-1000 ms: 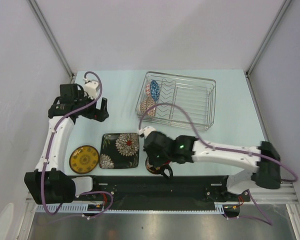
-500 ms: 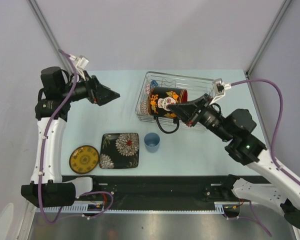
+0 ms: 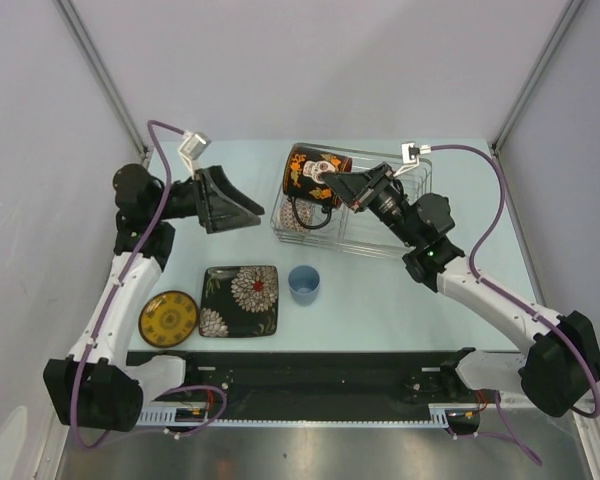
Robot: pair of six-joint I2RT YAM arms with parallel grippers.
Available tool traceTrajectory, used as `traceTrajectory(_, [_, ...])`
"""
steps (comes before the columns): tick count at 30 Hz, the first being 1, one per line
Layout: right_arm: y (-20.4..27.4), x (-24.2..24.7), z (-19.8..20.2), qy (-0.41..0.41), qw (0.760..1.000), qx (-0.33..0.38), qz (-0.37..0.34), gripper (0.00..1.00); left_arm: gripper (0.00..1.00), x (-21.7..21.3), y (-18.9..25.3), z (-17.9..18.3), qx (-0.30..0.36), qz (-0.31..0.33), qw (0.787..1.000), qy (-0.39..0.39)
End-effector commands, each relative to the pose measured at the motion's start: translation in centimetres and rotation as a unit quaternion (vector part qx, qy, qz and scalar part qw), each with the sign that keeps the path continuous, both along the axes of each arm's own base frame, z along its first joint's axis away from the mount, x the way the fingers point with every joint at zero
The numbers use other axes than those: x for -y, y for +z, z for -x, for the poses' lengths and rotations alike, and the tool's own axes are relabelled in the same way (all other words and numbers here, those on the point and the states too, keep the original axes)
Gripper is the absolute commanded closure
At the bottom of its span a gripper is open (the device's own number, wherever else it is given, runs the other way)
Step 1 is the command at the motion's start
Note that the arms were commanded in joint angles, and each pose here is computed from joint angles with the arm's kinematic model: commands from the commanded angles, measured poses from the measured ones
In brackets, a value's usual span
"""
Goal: Load the mixed dishes into the dish rack
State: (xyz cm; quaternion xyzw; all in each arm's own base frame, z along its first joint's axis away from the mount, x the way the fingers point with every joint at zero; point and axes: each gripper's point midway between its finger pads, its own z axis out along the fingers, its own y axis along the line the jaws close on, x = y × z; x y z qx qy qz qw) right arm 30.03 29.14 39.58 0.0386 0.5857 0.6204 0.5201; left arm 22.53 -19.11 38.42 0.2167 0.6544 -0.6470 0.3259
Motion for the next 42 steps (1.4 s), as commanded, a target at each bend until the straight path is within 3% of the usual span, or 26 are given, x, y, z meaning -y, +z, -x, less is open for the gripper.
traceTrajectory(1, [13.0, 3.5, 5.5, 0.030, 0.967, 0.178, -0.180, 1.00, 0.00, 2.1, -1.5, 1.7, 0.016, -0.022, 0.999, -0.039])
traceTrajectory(11, [13.0, 3.0, 5.2, 0.053, 0.960, 0.170, -0.214, 1.00, 0.00, 4.2, -3.2, 0.1, 0.012, -0.029, 0.999, -0.027])
traceTrajectory(15, [12.7, 2.5, 5.1, 0.058, 0.960, 0.164, -0.221, 1.00, 0.00, 5.1, -2.3, -0.8, 0.035, -0.021, 0.999, -0.012])
traceTrajectory(31, [11.1, 0.5, 4.3, 0.088, 0.954, 0.141, -0.251, 1.00, 0.00, 8.3, -2.1, -4.7, 0.016, -0.025, 0.998, 0.055])
traceTrajectory(33, [10.8, 0.2, 4.2, 0.090, 0.954, 0.140, -0.251, 1.00, 0.10, 8.6, -1.7, -4.3, 0.019, -0.021, 0.999, 0.046])
traceTrajectory(39, [10.5, -0.4, 4.1, 0.095, 0.952, 0.138, -0.255, 1.00, 0.15, 9.5, -1.6, -2.9, 0.014, -0.018, 0.999, 0.028])
traceTrajectory(42, [10.2, -1.0, 4.3, 0.103, 0.952, 0.136, -0.255, 1.00, 0.25, 9.6, -1.2, -2.9, 0.012, -0.015, 0.999, 0.028])
